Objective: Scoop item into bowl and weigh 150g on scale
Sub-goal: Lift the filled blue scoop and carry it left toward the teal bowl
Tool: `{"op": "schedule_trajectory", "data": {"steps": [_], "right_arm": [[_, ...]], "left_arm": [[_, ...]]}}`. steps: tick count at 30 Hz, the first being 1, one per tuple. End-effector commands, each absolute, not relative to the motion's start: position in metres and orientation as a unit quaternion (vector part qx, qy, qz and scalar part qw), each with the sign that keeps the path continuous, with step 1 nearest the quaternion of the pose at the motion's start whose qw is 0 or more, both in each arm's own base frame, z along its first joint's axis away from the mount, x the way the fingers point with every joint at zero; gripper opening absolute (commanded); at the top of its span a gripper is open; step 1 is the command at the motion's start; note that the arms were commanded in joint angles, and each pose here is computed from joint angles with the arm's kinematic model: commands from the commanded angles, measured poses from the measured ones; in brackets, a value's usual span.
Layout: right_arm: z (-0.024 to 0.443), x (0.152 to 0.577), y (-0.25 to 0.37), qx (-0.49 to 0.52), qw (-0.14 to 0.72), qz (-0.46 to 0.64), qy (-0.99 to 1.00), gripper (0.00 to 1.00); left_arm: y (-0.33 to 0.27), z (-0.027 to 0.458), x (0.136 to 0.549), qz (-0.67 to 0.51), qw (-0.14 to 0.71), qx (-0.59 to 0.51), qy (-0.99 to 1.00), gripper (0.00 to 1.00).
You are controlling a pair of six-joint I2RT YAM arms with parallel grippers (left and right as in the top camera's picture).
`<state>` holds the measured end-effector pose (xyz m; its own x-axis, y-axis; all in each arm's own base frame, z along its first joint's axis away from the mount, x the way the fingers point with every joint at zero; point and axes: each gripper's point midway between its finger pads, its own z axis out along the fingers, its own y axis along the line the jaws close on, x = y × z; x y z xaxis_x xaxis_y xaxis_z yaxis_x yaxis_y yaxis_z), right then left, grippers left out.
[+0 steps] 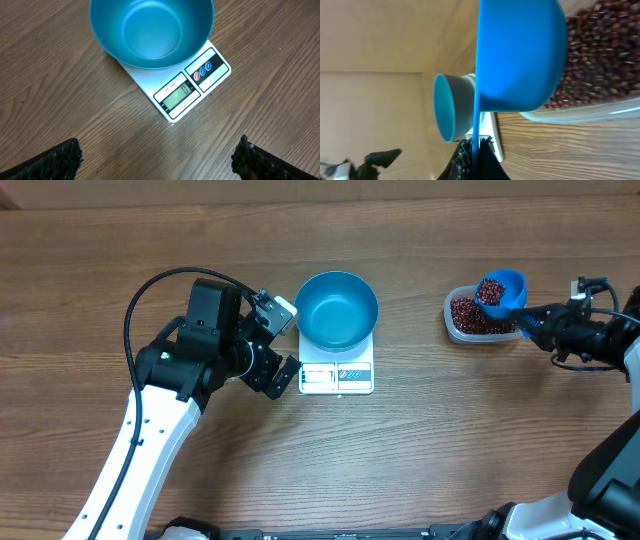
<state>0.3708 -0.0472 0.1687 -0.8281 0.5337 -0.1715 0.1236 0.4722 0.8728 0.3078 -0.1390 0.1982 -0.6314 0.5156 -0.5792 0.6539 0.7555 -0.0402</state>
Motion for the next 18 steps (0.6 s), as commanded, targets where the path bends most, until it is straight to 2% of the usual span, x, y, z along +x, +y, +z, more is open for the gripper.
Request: {"op": "schedule_trajectory", "data": {"steps": [1, 10, 18], "right_arm": [[0.195, 0.373, -0.036, 0.166, 0.237, 0.54, 0.791, 0.04], [0.21, 0.373, -0.018, 0.144, 0.233, 0.582, 0.766, 0.04], [0.208, 0.373, 0.028, 0.097, 0.195, 0.591, 0.776, 0.04]], "left_arm": [[-0.142, 0.195, 0.307, -0.134, 0.273, 0.321, 0.897, 1.0], [-0.142, 0.195, 0.307, -0.134, 0.273, 0.321, 0.897, 1.0], [-0.142, 0.195, 0.307, -0.134, 0.273, 0.321, 0.897, 1.0]]}}
